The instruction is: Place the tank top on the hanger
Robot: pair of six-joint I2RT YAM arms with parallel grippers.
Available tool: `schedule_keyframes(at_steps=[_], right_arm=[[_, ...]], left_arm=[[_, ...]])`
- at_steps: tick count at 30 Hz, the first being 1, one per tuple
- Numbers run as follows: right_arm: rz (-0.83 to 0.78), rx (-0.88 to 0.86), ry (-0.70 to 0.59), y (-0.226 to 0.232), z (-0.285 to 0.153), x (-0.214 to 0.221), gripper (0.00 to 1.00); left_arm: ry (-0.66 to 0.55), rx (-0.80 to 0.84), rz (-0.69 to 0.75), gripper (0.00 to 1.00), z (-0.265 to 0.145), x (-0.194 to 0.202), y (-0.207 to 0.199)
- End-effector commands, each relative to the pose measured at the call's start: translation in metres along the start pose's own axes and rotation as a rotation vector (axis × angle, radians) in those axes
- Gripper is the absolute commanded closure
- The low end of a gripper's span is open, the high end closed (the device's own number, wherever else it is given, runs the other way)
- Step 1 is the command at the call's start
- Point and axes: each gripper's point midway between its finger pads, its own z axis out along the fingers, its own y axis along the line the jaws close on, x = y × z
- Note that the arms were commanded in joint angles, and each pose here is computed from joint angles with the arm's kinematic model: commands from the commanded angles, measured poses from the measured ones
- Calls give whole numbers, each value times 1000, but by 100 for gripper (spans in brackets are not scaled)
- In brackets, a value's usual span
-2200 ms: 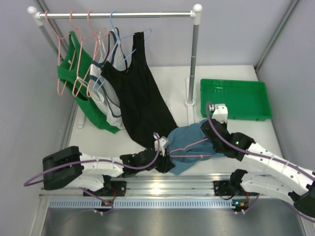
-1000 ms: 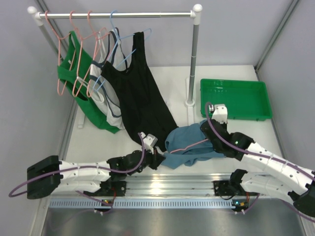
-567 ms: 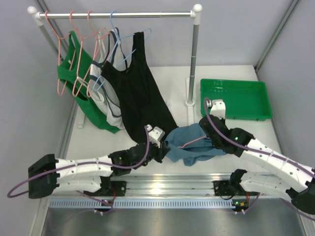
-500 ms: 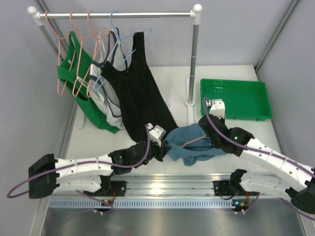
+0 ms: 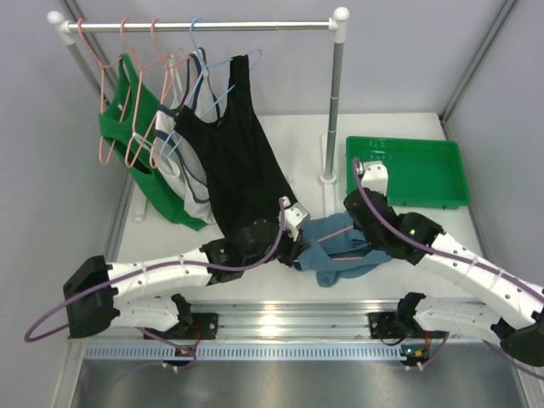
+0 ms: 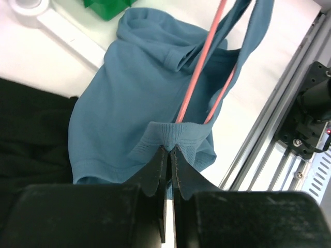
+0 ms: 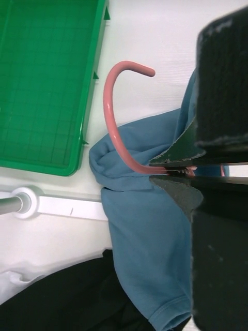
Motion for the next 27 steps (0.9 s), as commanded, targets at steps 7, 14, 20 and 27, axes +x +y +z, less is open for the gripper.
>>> schedule_keyframes(at_steps=[7,14,20,27], right_arm=[[12,-51,-68,13,-18,-45,100],[-14,-31,-79,11,-23,-60,100],[-31,-41,-105,9,-29,-75,100],[-39,-79,-134,11,-39,-90,100]], left_arm=[[-25,121,64,95,10,-49,-19],[-47,157,71,66,4,-67,-21],[-104,162,110,53,-19,-94,-15],[-100,209,157,52,-42,-109,-8]])
